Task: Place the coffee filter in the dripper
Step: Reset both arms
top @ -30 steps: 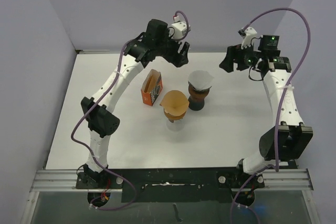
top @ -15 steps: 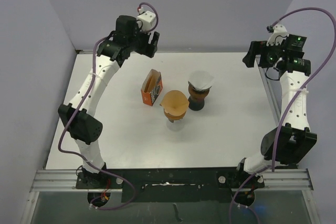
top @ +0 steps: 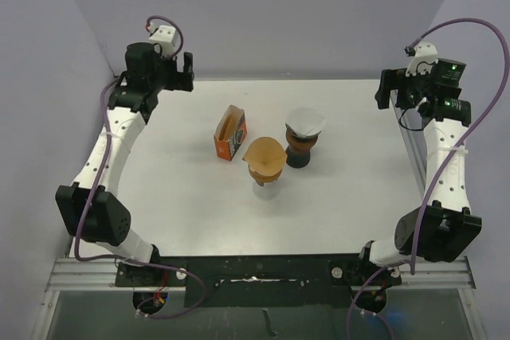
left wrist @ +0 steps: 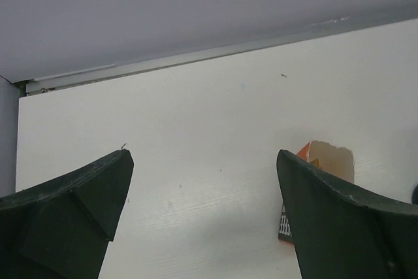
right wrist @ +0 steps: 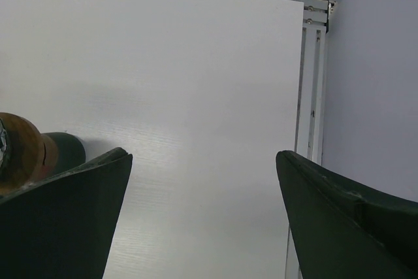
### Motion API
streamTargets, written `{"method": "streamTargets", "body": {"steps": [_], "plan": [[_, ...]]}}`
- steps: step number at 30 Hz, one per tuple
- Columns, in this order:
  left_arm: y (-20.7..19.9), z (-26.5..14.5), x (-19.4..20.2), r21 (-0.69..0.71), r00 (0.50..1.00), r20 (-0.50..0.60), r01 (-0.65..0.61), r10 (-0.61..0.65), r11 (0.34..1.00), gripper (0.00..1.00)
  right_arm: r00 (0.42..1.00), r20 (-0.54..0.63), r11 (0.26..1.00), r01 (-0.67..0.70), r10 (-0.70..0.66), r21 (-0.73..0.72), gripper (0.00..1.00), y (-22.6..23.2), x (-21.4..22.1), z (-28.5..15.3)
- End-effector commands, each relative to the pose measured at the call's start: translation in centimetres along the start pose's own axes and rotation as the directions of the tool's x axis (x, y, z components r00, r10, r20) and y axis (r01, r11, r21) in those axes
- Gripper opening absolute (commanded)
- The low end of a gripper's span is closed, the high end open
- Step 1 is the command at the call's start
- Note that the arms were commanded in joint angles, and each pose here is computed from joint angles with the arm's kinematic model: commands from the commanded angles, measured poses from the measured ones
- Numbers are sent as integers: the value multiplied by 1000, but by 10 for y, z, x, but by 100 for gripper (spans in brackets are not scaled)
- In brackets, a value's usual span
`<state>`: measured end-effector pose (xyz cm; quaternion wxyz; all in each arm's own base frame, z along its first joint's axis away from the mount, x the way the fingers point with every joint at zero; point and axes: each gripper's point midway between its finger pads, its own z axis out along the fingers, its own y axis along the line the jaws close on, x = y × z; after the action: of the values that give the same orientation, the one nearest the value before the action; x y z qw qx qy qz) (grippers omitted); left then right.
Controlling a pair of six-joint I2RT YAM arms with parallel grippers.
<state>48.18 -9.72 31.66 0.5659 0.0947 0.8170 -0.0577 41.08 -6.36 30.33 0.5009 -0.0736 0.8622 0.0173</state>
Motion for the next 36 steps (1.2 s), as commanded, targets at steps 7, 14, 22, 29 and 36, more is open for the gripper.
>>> {"method": "streamTargets", "body": {"steps": [7, 14, 22, 29, 36], "plan": [[74, -67, -46, -47, 915, 348, 233, -203, 971, 92, 985, 163, 997, 43, -54, 70, 98, -14, -32, -33], [93, -94, -31, -52, 880, 421, 266, -220, 963, 92, 970, 227, 988, 48, -81, 145, 98, -18, -29, -48], [75, -100, 1, -28, 937, 342, 88, -74, 996, 92, 938, 337, 987, 24, -77, 161, 98, -9, -12, -50], [65, -102, 23, -7, 935, 351, 59, -53, 998, 91, 902, 423, 989, 24, -86, 149, 98, -1, -3, -48], [54, -106, 23, 17, 927, 372, 43, -47, 999, 92, 905, 413, 987, 39, -101, 155, 97, 2, -1, -56]]}}
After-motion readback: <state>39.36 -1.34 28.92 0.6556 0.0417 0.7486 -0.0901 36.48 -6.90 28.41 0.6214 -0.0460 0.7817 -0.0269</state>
